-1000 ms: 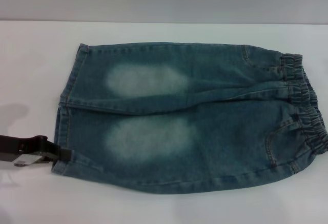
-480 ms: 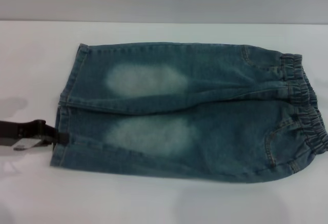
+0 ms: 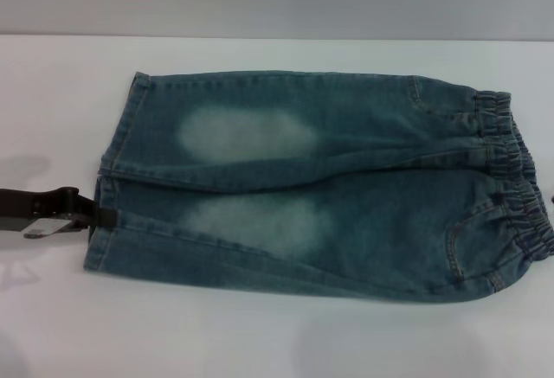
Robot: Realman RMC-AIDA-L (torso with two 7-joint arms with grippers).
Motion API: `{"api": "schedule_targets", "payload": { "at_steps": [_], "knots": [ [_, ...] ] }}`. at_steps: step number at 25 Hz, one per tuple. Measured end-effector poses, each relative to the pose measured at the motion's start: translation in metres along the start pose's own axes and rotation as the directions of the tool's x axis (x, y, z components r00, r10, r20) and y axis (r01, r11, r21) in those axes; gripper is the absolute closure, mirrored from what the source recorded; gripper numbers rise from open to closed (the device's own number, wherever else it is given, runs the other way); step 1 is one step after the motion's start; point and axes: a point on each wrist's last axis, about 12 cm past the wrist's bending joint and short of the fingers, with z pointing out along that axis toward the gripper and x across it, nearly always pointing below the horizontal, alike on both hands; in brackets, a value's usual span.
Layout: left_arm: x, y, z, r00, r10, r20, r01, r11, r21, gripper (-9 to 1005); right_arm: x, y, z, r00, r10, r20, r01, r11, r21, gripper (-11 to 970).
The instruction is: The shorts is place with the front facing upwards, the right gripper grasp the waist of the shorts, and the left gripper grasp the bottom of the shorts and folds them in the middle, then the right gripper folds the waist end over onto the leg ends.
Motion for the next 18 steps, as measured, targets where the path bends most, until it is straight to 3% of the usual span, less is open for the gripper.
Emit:
{"api": "schedule_targets", "payload": {
  "at_steps": [6,13,18],
  "knots": [
    [0.0,0.0,0.0,1.0,0.0,0.004,0.0,1.0,-0.001,947,-0.008,0.004,0.009,0.984,-0.093,-0.151,0.097,0.995,0.014,425],
    [-0.001,0.0,0.0,1.0,-0.004,0.009,0.004,1.0,-0.005,946,-0.006,0.012,0.03,0.922,-0.173,-0.348,0.184,0.983,-0.001,461],
    [-0.004,-0.001,0.001,1.0,0.001,0.013,-0.001,1.0,-0.005,945,-0.009,0.014,0.042,0.905,-0.195,-0.378,0.219,0.976,0.02,497]
  ]
}}
